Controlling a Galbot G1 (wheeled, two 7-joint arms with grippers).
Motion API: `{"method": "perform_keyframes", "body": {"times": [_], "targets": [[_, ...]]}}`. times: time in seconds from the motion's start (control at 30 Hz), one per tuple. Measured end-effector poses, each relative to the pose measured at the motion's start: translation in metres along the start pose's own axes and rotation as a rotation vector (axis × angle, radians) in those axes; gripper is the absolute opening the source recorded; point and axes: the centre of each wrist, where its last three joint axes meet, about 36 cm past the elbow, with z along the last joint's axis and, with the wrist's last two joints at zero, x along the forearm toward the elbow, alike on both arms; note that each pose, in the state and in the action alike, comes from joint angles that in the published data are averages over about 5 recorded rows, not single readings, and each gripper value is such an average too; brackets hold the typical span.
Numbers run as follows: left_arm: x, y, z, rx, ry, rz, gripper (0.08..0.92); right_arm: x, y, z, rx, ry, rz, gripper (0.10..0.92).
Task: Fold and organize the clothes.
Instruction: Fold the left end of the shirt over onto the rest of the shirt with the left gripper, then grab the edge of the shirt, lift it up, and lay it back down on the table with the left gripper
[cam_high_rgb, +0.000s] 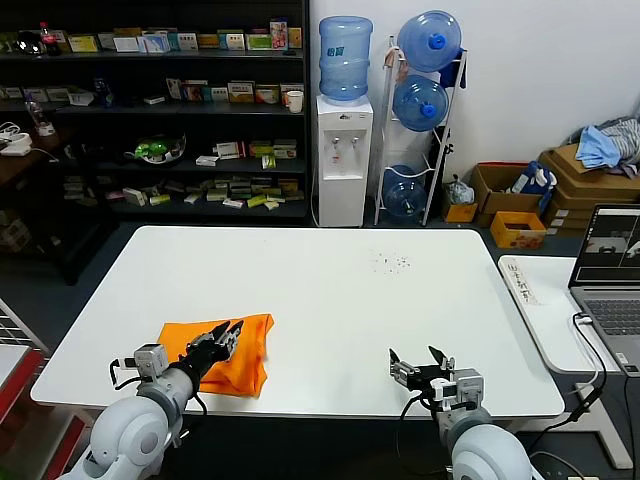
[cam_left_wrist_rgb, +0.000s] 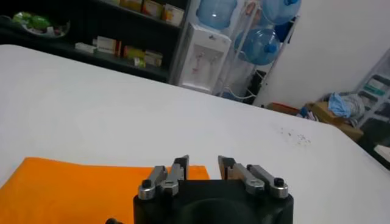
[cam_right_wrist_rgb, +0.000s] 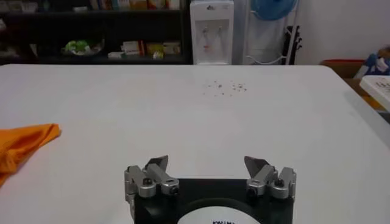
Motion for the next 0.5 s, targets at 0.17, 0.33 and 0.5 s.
{"method": "perform_keyframes", "body": {"times": [0.17,0.33,0.5], "targets": [[0.008,0.006,-0.003,-0.018,-0.001,-0.001,0.591,0.001,-0.001,-0.001,0.000,-0.002,0.002,0.823],[0.015,0.030,-0.007,-0.067,-0.012,-0.032,0.738,0.002,-0.003,-0.001,0.000,-0.006,0.004,0.823],[0.019,0.076,-0.013,-0.136,-0.008,-0.074,0.817,0.002,-0.003,-0.001,-0.003,-0.010,0.003,0.823]]}}
